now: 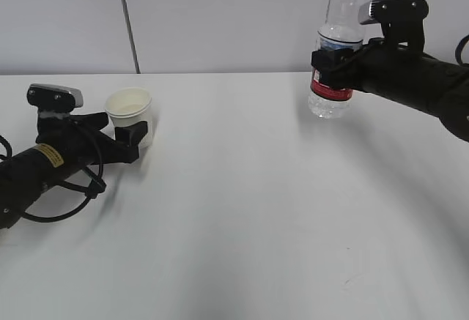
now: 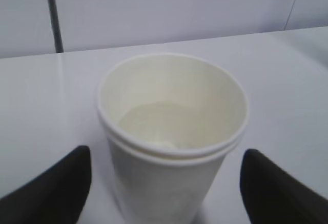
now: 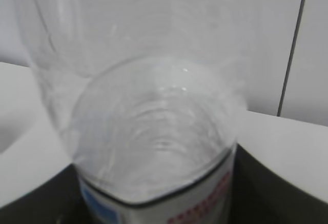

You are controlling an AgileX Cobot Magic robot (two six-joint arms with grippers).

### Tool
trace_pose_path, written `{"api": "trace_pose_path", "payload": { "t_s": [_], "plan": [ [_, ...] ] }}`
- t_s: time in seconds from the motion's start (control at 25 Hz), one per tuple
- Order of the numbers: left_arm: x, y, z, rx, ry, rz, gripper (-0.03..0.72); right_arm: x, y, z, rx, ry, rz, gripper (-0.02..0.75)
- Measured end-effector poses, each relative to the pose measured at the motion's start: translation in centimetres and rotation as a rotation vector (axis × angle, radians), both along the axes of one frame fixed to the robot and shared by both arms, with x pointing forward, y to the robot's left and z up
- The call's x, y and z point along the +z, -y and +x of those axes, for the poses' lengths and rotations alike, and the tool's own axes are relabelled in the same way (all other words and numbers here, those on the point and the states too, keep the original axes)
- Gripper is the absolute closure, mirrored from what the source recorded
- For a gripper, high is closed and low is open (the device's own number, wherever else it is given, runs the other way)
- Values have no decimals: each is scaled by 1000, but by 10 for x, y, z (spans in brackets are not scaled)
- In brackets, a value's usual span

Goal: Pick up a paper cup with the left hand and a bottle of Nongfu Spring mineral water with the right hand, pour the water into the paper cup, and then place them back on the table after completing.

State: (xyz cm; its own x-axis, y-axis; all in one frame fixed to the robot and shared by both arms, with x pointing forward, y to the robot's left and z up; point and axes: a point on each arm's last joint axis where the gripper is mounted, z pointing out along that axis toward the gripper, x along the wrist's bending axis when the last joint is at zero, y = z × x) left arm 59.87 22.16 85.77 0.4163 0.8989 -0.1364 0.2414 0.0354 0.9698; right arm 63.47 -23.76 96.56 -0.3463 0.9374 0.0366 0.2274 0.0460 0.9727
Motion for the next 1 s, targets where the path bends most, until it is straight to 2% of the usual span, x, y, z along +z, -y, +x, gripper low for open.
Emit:
{"api": "trace_pose_path", "payload": {
  "t_s": [0.4, 0.8, 1.0],
  "plan": [
    [17, -4, -17, 16, 21, 19, 144, -39, -8, 6, 75, 11, 33, 330],
    [15, -5, -22, 14, 6, 23, 144, -75, -11, 8, 104, -9, 72, 330],
    [15, -5, -23, 13, 4, 23, 143, -81, -11, 10, 95, -14, 75, 330]
  ]
}}
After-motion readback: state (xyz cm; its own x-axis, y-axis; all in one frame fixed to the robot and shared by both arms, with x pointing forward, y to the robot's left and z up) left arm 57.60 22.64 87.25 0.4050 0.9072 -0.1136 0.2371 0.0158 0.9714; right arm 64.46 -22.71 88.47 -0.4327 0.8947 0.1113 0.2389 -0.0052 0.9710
